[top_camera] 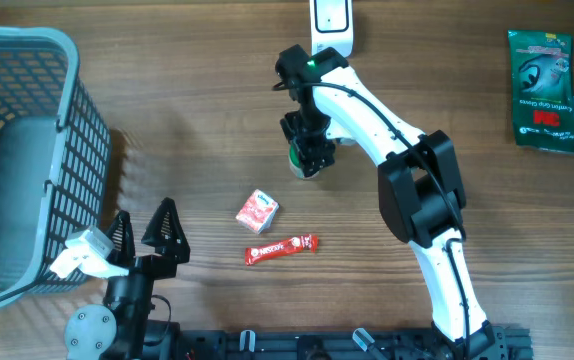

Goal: Scan the item barcode
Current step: 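Lift the jar and rotate it in front of the scanner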

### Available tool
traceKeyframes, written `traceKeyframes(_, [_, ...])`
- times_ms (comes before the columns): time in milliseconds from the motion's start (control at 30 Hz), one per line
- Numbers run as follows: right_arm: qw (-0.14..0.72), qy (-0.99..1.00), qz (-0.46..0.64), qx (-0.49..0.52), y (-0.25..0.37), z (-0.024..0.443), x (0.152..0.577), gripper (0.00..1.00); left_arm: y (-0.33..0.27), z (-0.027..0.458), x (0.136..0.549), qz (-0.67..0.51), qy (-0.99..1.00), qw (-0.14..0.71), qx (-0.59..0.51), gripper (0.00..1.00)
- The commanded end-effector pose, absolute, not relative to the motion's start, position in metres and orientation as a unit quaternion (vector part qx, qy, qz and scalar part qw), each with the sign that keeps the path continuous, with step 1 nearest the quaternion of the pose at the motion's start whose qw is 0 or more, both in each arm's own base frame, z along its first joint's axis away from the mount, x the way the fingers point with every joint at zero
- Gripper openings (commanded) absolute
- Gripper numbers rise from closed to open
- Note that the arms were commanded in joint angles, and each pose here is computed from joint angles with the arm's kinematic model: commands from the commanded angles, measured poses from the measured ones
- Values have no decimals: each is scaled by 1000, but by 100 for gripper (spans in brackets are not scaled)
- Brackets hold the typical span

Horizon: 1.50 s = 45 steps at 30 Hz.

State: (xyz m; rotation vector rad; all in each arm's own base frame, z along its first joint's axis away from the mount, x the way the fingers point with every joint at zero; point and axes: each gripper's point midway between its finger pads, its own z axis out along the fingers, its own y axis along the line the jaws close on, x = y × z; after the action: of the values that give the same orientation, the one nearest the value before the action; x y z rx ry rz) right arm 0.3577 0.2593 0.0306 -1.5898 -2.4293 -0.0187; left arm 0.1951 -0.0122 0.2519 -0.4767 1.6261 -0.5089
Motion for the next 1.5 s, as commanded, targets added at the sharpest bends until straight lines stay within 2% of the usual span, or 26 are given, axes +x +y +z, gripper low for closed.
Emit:
traceKeyframes(0, [88, -898, 33, -430, 234, 22, 358, 65, -15, 251, 195, -226, 713, 632, -200, 100])
traceKeyframes(67, [79, -937, 46, -338, 225, 23, 358, 61, -15, 250, 195, -226, 714, 632, -200, 100])
traceKeyframes(133, [67, -977, 43, -198, 221, 22, 364, 63, -15, 250, 195, -226, 714, 632, -200, 100])
traceKeyframes(267, [70, -988, 49, 131, 219, 22, 363, 63, -15, 251, 195, -226, 713, 632, -200, 100])
traceKeyframes(300, [72, -982, 46, 168, 221, 22, 361, 63, -15, 251, 195, -226, 713, 632, -200, 100])
traceKeyframes(333, [71, -975, 44, 204, 225, 22, 360, 70, -15, 251, 195, -226, 713, 632, -200, 100])
traceKeyframes(367, [68, -971, 41, 223, 229, 22, 360, 79, -15, 251, 195, -226, 713, 632, -200, 100])
traceKeyframes(467, [69, -971, 42, 225, 230, 29, 356, 94, -15, 251, 195, -226, 713, 632, -200, 100])
traceKeyframes(533, [67, -973, 37, 220, 229, 44, 351, 98, -15, 251, 195, -226, 713, 632, -200, 100])
traceKeyframes(633, [27, -977, -24, 212, 244, 92, 348, 99, -15, 251, 195, -226, 713, 632, -200, 100])
traceKeyframes(700, [-24, -988, -51, 142, 247, 137, 351, 100, -15, 251, 195, -226, 713, 632, -200, 100])
traceKeyframes(733, [-67, -996, -66, -3, 237, 175, 354, 100, -15, 251, 195, -226, 713, 632, -200, 100])
traceKeyframes(767, [-84, -976, -63, -190, 215, 198, 351, 100, -15, 250, 195, -226, 714, 632, -200, 100])
traceKeyframes(867, [-61, -883, -59, -461, 192, 210, 336, 100, -15, 251, 195, -226, 713, 632, -200, 100])
traceKeyframes(933, [-40, -831, -82, -549, 196, 208, 341, 100, -15, 251, 195, -226, 713, 632, -200, 100])
traceKeyframes(1033, [3, -813, -118, -570, 220, 187, 351, 100, -15, 250, 195, -226, 714, 632, -200, 100])
traceKeyframes(1133, [25, -782, -95, -616, 227, 152, 357, 99, -15, 251, 195, -226, 713, 632, -200, 100])
traceKeyframes(1367, [108, -793, -56, -597, 246, 96, 349, 99, -15, 251, 195, -226, 713, 632, -200, 100])
traceKeyframes(1467, [107, -795, -39, -596, 243, 84, 349, 99, -15, 251, 195, -226, 713, 632, -200, 100])
